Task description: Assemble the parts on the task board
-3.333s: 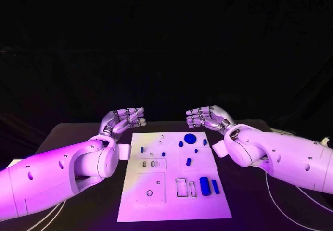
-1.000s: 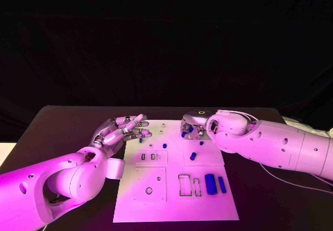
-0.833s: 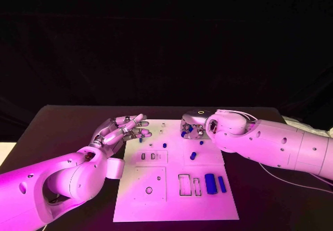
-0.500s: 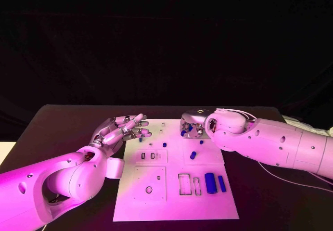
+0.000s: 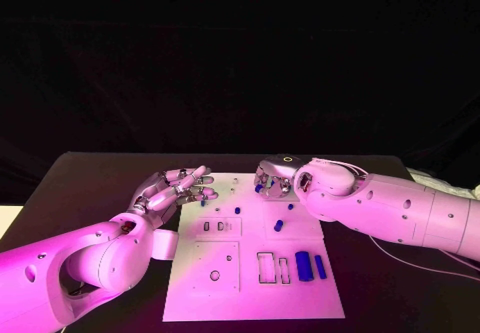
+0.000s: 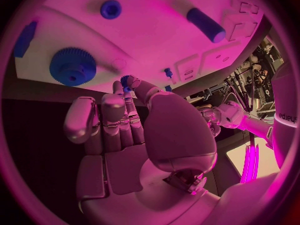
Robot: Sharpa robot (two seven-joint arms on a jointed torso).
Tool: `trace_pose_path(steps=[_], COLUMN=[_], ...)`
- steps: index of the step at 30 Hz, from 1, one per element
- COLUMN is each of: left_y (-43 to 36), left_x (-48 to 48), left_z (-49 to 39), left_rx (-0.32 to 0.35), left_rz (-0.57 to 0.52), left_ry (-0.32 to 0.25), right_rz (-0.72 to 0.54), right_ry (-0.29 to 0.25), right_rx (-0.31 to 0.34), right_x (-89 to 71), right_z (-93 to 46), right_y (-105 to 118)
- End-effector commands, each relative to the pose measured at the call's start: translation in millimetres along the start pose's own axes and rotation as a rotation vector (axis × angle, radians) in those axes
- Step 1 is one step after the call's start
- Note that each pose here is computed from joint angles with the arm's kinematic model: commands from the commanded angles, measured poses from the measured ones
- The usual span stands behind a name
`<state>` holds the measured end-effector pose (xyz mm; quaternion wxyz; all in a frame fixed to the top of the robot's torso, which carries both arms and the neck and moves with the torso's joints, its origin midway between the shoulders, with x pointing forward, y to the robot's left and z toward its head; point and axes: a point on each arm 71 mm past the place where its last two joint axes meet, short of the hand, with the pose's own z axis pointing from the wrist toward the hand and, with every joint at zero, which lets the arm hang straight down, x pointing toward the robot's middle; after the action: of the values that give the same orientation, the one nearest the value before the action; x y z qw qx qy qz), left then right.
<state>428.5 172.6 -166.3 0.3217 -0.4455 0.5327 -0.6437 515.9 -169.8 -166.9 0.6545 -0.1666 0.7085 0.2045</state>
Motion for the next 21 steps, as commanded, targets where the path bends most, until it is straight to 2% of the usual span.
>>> trace_pose_path(steps=[1, 21], left_y=[-1.0, -2.1], left_x=[2.6, 5.3], left_z=[0.4, 0.6], left_rx=[0.004, 0.003], left_rz=[-0.012, -0.016], left_ry=[0.02, 0.031], right_rz=[0.017, 0.007], right_ry=[-0.089, -0.117], right_rx=[0.009, 0.006], right_x=[-6.8, -7.1], right_z=[3.0, 32.2], right_y=[2.2, 18.4])
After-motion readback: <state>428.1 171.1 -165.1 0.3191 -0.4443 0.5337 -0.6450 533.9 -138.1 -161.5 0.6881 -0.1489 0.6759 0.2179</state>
